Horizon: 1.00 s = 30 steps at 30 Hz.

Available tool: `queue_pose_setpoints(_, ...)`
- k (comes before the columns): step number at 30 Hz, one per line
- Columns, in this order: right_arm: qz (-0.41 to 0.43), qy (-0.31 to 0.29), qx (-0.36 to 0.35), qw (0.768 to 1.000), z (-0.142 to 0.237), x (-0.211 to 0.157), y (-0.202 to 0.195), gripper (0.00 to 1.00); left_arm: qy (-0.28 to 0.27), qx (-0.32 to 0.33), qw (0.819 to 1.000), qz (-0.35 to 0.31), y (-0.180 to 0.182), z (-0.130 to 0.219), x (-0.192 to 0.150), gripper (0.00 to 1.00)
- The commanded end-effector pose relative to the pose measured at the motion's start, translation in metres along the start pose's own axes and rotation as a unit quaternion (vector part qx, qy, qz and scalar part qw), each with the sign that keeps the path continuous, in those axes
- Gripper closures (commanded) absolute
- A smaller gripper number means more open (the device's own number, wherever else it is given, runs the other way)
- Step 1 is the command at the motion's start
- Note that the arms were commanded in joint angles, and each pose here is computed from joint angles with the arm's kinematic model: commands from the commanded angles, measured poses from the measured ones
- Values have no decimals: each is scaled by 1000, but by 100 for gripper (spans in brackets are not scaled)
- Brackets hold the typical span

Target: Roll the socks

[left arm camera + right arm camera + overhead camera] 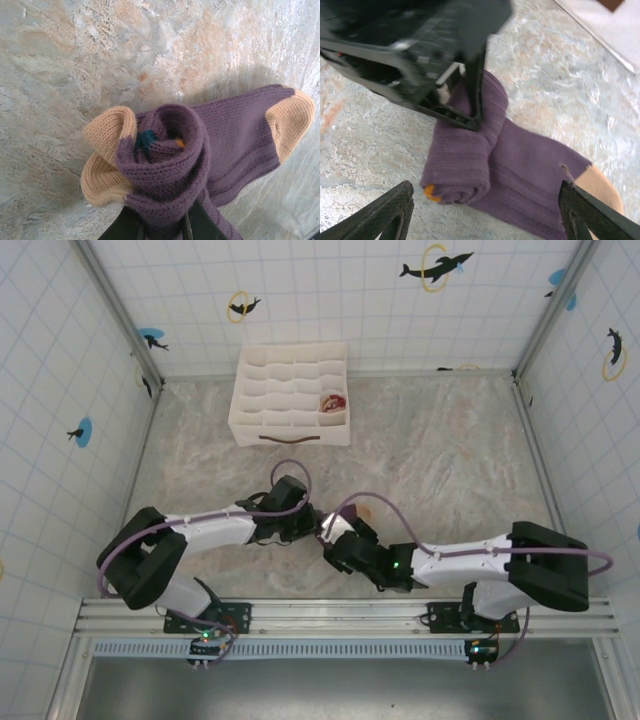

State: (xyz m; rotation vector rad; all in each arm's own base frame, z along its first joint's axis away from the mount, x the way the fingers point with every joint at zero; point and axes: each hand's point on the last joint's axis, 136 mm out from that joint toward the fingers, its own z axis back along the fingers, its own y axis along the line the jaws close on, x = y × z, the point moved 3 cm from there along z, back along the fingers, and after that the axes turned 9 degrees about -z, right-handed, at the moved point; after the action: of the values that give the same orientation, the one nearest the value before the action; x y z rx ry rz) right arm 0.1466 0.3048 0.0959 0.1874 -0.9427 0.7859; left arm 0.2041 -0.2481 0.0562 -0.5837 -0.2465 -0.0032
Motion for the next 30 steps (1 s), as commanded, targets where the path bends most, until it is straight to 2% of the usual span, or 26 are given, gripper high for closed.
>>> queue_pose_setpoints(1, 67, -27, -59, 996, -6, 18, 7, 23, 22, 30, 999, 25, 20, 0, -14, 100)
queue_pose_setpoints(8, 120, -16, -74, 990, -32, 10, 34, 27, 25, 28, 999, 28, 24, 2, -19, 100)
queue_pose_setpoints(14, 115, 5, -79, 990, -52, -8, 32, 38, 20, 23, 999, 33, 25, 5, -20, 100)
queue_pose_setpoints(18, 95, 17, -72, 993, -58, -18, 30, 52, 24, 22, 999, 34, 27, 4, -23, 100)
queue_pose_setpoints(21, 73, 24, -58, 995, -60, -25, 27, 72, 24, 19, 999, 38, 28, 4, -24, 99)
queue_pose_setpoints(23, 55, 31, -46, 997, -60, -30, 24, 86, 22, 16, 999, 36, 26, 5, -23, 87)
queue_pose_setpoints(24, 45, 35, -35, 998, -60, -34, 23, 91, 20, 15, 999, 37, 26, 5, -23, 76)
queue_pose_setpoints(26, 27, 40, -16, 999, -59, -42, 22, 99, 16, 11, 999, 36, 23, 6, -20, 46)
queue_pose_setpoints(27, 14, 43, -8, 999, -59, -45, 21, 100, 14, 11, 999, 35, 22, 7, -19, 39)
queue_pose_setpoints(30, -35, 59, 30, 997, -59, -58, 16, 100, 13, 11, 1000, 25, 15, 9, -12, 33)
